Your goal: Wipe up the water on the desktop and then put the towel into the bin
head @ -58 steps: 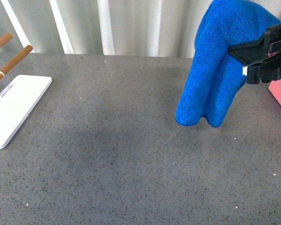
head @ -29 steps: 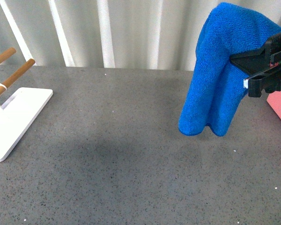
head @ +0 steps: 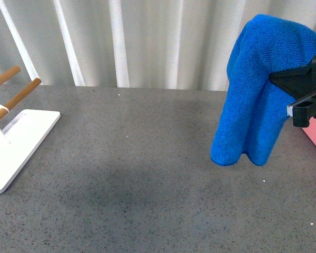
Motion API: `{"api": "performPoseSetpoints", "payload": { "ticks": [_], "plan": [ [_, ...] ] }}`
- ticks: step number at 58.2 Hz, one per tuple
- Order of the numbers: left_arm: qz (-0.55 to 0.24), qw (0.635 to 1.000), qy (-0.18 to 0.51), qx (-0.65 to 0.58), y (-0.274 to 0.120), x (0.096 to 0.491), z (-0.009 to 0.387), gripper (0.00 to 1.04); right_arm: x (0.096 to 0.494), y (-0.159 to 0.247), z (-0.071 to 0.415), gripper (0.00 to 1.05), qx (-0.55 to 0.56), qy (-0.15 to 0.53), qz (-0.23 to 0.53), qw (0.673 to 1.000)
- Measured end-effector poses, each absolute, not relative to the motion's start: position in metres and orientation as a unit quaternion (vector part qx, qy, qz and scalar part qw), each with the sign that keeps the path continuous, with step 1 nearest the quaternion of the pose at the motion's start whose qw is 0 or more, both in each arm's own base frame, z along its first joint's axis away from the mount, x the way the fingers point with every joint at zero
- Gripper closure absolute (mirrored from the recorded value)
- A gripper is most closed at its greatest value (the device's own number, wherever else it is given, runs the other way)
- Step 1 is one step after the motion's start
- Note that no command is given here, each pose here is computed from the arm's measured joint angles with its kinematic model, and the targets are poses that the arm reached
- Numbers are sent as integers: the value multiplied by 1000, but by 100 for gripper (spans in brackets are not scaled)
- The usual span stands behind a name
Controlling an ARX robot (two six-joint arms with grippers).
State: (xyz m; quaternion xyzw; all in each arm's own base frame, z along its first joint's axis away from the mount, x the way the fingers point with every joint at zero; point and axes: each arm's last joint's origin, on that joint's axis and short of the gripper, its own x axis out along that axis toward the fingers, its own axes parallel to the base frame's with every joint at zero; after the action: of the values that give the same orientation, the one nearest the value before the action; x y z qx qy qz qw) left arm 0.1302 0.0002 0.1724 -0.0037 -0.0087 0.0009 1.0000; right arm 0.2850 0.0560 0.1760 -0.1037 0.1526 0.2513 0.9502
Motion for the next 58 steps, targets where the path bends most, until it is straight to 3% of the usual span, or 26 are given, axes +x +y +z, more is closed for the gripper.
{"api": "performPoseSetpoints", "payload": {
  "ticks": [58],
  "plan": [
    [1, 1000, -1, -4, 0, 103, 171, 101, 285, 55, 162, 100, -109, 205, 218, 948]
  ]
}}
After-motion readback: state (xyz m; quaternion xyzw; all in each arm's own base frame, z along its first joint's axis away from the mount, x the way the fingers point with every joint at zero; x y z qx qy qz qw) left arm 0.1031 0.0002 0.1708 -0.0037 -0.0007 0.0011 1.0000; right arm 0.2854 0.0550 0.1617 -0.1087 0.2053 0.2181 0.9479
